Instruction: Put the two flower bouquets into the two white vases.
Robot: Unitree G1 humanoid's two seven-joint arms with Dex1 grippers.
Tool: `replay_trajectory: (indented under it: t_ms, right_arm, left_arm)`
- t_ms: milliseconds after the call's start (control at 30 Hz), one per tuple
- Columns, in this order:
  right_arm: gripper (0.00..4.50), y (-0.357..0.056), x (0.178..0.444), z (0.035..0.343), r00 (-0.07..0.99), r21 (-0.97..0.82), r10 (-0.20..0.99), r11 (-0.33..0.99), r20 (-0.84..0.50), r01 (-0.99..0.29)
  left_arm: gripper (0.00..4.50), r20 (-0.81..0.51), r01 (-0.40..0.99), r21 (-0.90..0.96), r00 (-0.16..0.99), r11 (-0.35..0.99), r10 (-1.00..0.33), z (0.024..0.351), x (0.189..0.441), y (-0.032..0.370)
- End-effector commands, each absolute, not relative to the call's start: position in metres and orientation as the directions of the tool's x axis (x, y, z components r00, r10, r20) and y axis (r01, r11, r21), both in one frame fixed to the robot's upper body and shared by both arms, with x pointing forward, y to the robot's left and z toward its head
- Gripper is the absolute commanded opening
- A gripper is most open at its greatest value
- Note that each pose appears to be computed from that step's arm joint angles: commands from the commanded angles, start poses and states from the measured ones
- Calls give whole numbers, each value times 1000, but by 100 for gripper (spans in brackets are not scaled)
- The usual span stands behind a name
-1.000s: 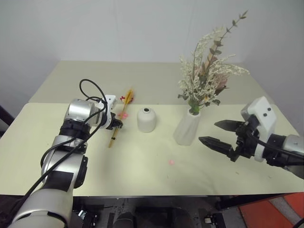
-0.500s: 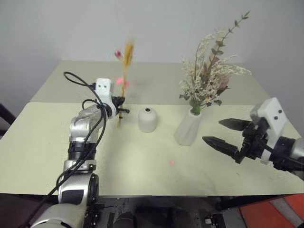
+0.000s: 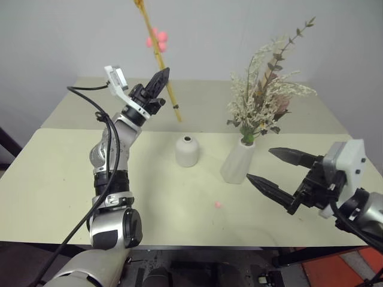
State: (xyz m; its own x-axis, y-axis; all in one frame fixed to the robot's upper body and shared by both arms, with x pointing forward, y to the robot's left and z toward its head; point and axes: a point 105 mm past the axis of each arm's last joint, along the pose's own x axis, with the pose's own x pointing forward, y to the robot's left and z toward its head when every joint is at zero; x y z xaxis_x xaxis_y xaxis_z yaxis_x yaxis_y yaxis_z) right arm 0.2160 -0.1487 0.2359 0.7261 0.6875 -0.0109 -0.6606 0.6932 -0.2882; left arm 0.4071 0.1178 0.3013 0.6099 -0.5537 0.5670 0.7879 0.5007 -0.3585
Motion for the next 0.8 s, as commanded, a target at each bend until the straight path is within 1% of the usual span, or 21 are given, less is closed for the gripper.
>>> replay_trajectory:
  t_ms: [33, 100, 200, 300, 500, 700, 800]
  right_arm:
    - [450, -148, 210, 245, 744, -342, 666, 711, 46, -615]
    - [450, -150, 210, 244, 755, -344, 653, 721, 50, -601]
    - [450, -151, 210, 243, 764, -350, 643, 727, 49, -590]
    - [450, -151, 211, 243, 766, -355, 641, 727, 45, -588]
    - [450, -152, 213, 241, 773, -365, 633, 729, 37, -579]
    - [450, -154, 213, 242, 782, -371, 622, 736, 43, -566]
    - [450, -153, 212, 242, 782, -373, 621, 736, 42, -565]
  left_arm:
    - [3, 561, 811, -274, 571, 516, -599, 307, 407, 111]
    - [3, 553, 818, -243, 558, 521, -618, 304, 406, 107]
    - [3, 547, 801, -233, 577, 551, -607, 298, 412, 106]
    - [3, 548, 798, -268, 587, 539, -596, 294, 417, 106]
    - [3, 514, 805, -279, 585, 523, -627, 278, 421, 95]
    - [3, 538, 790, -319, 606, 524, -586, 277, 430, 99]
    - [3, 532, 778, -307, 618, 548, -579, 274, 435, 98]
